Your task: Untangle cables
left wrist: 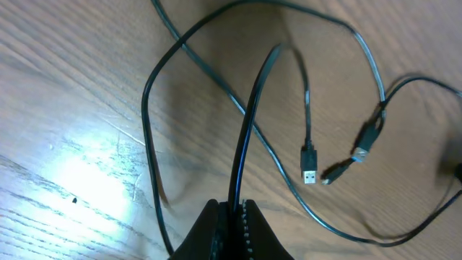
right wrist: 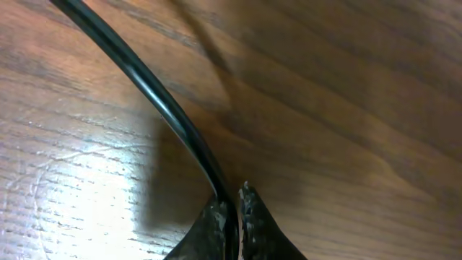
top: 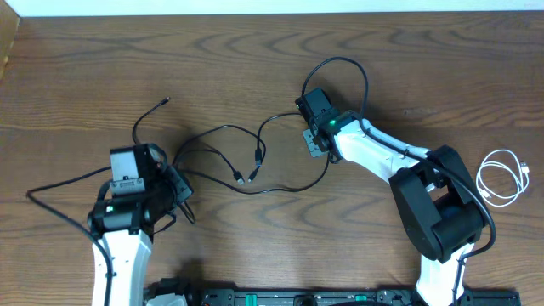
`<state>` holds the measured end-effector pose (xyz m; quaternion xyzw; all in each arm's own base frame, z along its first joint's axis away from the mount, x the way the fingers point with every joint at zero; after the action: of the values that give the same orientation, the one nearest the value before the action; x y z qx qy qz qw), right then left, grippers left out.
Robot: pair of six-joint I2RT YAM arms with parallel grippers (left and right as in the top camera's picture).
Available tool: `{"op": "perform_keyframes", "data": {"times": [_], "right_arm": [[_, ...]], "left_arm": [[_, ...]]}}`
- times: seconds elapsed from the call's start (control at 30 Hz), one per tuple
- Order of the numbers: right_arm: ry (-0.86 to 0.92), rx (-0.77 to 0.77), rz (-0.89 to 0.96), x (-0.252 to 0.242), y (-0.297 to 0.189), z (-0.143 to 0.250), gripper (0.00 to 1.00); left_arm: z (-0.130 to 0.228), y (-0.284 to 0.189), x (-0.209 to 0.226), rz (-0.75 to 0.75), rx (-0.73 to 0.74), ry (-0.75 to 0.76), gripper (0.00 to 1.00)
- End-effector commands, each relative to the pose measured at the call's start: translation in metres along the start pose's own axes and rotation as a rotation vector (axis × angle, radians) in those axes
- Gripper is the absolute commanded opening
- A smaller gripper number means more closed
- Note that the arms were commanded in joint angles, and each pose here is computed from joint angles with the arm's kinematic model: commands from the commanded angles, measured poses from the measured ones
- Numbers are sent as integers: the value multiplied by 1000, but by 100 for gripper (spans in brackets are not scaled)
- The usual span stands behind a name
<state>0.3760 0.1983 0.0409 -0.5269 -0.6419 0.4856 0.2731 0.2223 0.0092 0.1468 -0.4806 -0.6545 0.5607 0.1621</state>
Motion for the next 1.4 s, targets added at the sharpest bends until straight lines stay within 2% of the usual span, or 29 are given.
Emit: {"op": "perform_keyframes", "data": {"times": [0.0,0.1,0.33,0.47,0.57,0.63,0.73,0.87,0.93,1.1,1.2,1.37], "right_arm": [[30,2,6,-2,1,2,6],[30,1,5,-1,1,1,2],[31,3,-12,1,1,1,4],[32,3,-41,5,1,1,5],[32,2,-41,5,1,1,8],[32,2,-44,5,1,1,11],[32,2,-44,5,1,1,16],[32,2,-45,5,1,1,25],[33,2,-45,5,1,1,31],[33,1,-45,5,1,0,53],[32,1,-49,6,1,0,62],[30,-1,-50,7,1,0,72]], "left_arm": [[2,10,6,-35,39,8,8],[4,17,8,-50,69,3,7],[9,28,7,-48,136,-8,8],[12,35,10,-66,170,-14,17],[13,40,12,-78,193,-18,34],[15,44,13,-88,212,-22,52],[16,48,15,-97,229,-25,66],[18,50,15,-100,243,-27,73],[19,50,9,-49,260,1,75],[27,44,-29,264,326,156,77],[28,40,-42,370,334,185,79],[26,40,-45,390,324,190,79]]}}
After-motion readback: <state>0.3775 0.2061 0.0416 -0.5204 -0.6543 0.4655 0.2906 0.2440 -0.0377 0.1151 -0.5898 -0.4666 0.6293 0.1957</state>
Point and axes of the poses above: each gripper's point midway between its finger pads, its own y axis out along the fingers, its own x axis along the line the jaws close on, z = x × y, the point moved 4 cm from there along -y, back along the fingers
